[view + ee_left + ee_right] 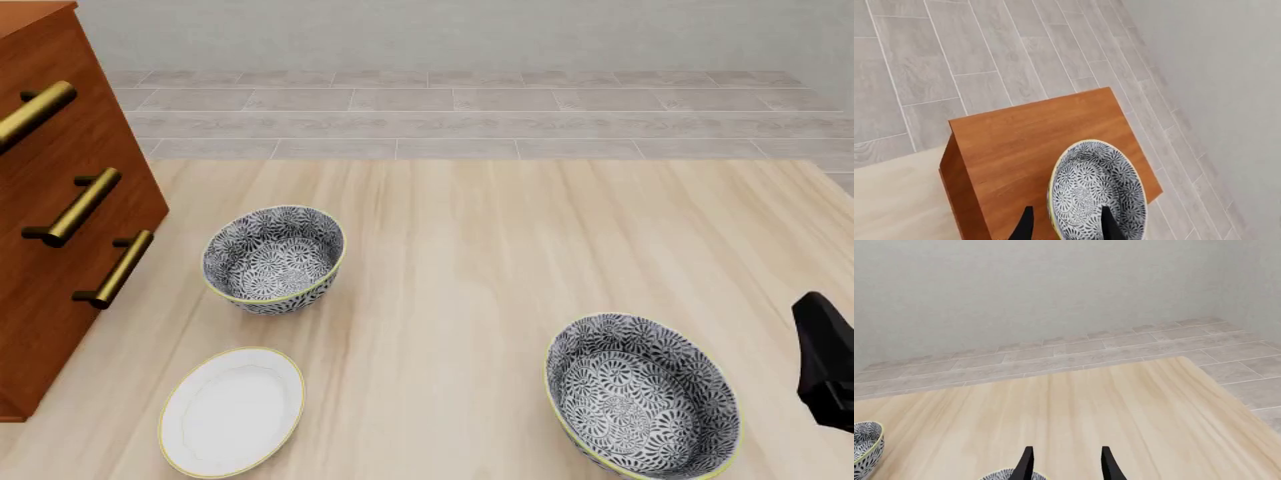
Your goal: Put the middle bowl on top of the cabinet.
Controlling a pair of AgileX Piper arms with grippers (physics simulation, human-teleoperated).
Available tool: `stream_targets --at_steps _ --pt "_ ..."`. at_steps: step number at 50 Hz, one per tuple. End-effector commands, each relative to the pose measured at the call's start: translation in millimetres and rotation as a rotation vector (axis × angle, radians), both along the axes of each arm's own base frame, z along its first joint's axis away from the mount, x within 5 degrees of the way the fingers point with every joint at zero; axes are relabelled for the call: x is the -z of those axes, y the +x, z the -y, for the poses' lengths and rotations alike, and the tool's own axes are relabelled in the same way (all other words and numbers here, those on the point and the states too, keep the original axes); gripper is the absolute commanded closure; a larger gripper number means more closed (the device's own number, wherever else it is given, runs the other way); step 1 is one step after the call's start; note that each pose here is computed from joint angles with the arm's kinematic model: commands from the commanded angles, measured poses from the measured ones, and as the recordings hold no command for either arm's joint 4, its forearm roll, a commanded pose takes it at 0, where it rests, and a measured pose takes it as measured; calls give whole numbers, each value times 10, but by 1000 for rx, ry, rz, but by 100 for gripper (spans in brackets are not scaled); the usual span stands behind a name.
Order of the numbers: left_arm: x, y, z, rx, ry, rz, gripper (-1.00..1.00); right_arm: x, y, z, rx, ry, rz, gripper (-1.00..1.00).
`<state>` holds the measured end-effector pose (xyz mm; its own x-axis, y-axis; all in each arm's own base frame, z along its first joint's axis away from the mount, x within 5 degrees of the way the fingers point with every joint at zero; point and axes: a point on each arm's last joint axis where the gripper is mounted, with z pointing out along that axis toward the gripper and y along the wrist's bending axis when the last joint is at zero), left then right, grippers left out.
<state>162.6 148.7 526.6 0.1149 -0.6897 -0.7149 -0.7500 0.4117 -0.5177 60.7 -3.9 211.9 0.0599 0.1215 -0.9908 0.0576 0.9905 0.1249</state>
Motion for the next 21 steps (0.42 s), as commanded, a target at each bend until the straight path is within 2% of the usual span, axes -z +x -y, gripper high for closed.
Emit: stream_targets --at_steps 1,21 --pt "-77 -73 48 -9 12 20 -100 2 -5 1 2 2 1 -100" --pt "-173 -167 147 -12 24 56 -100 0 -6 8 12 18 3 -100"
